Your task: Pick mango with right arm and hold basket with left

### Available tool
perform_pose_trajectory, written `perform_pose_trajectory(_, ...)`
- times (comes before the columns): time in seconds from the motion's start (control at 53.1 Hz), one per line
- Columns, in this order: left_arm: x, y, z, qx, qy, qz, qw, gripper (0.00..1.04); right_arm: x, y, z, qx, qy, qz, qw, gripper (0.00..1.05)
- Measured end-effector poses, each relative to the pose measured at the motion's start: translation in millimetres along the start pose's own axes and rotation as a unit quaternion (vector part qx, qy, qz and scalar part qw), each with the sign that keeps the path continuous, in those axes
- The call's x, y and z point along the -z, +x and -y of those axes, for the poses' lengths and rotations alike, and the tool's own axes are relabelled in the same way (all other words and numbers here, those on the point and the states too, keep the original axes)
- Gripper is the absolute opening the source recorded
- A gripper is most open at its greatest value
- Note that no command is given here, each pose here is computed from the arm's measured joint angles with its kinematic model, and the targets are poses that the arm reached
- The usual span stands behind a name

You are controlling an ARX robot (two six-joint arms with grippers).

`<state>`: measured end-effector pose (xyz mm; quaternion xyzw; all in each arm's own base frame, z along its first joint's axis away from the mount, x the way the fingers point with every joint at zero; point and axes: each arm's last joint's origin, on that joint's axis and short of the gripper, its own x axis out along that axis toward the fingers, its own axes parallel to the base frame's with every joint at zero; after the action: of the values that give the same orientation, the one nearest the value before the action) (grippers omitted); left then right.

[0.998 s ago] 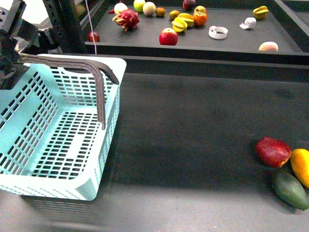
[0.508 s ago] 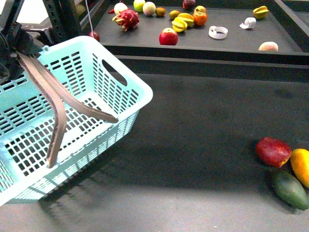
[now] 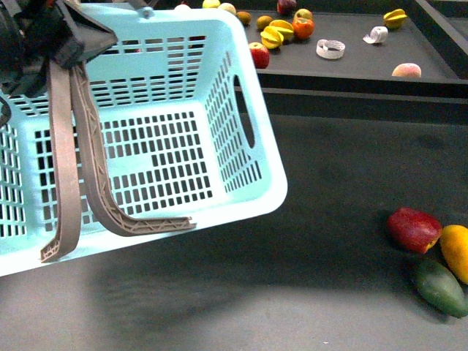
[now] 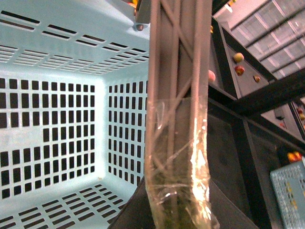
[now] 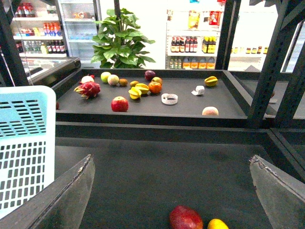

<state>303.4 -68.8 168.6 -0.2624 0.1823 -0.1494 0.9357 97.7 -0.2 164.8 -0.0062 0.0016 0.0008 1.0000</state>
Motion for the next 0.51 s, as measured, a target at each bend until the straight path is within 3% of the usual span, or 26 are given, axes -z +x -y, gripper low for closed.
perform_pose_trajectory(0.508,18,3,53,0.064,0.044,-0.002,0.997,0.08,0,0,0,0.000,0.000,0.000,1.000,0.97)
